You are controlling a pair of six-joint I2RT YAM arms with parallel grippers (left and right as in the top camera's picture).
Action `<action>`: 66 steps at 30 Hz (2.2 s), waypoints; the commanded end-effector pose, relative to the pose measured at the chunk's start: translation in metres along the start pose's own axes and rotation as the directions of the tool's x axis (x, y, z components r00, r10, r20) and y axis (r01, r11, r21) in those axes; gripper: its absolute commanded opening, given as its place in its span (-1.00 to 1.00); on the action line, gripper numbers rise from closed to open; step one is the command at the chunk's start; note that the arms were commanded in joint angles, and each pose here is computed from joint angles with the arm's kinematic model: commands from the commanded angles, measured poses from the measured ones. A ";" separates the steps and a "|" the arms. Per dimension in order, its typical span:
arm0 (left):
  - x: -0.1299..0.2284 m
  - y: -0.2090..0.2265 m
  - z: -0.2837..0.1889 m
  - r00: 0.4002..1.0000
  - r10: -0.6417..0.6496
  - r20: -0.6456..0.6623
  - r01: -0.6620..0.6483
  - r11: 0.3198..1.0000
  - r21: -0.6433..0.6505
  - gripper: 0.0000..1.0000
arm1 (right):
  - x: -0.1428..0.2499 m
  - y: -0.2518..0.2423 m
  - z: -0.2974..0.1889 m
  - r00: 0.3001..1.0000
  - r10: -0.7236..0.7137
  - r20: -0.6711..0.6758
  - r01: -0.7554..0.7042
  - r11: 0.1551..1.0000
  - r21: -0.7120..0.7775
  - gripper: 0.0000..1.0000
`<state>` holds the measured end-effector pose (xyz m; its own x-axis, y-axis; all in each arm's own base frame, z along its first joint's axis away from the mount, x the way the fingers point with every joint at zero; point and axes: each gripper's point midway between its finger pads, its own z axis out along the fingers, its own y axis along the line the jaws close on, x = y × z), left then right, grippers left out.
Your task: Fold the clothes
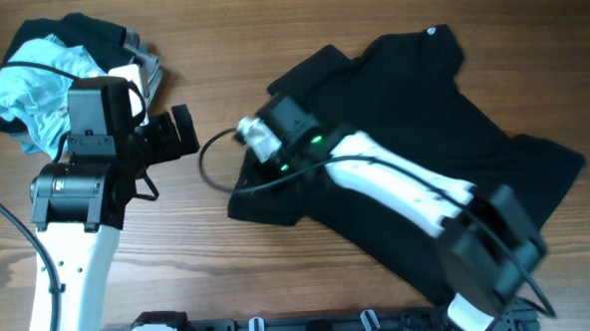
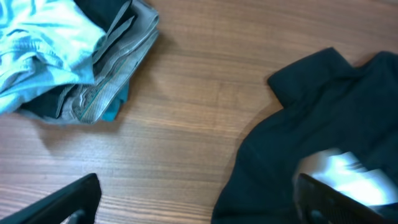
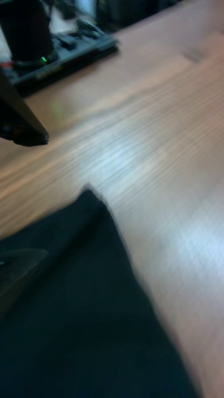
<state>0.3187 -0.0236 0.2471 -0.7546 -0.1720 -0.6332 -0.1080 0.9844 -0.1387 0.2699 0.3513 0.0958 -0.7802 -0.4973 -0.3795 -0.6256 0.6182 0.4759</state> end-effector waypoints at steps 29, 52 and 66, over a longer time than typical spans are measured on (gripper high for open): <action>0.086 0.032 0.284 0.943 0.030 -0.333 -0.135 0.945 -0.297 -0.92 | 0.102 -0.202 -0.288 0.564 0.608 0.559 -0.825 0.390 0.408 0.51; 0.026 0.005 0.153 0.967 -0.048 -0.252 0.025 0.995 -0.092 0.73 | 0.173 -0.382 -0.158 0.439 0.843 0.312 -0.876 0.324 0.358 -0.56; 0.021 -0.033 0.132 0.966 -0.042 -0.255 0.075 0.990 0.121 0.79 | 0.090 -0.448 -0.385 0.439 0.478 0.761 -0.835 0.530 0.149 0.45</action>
<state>0.3939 -0.0587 0.1319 -0.8925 -0.1933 -0.4075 -0.0969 0.9646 -0.2454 0.4828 -0.2308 0.1167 -0.6144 0.5833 -0.5313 0.4655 0.8117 0.3528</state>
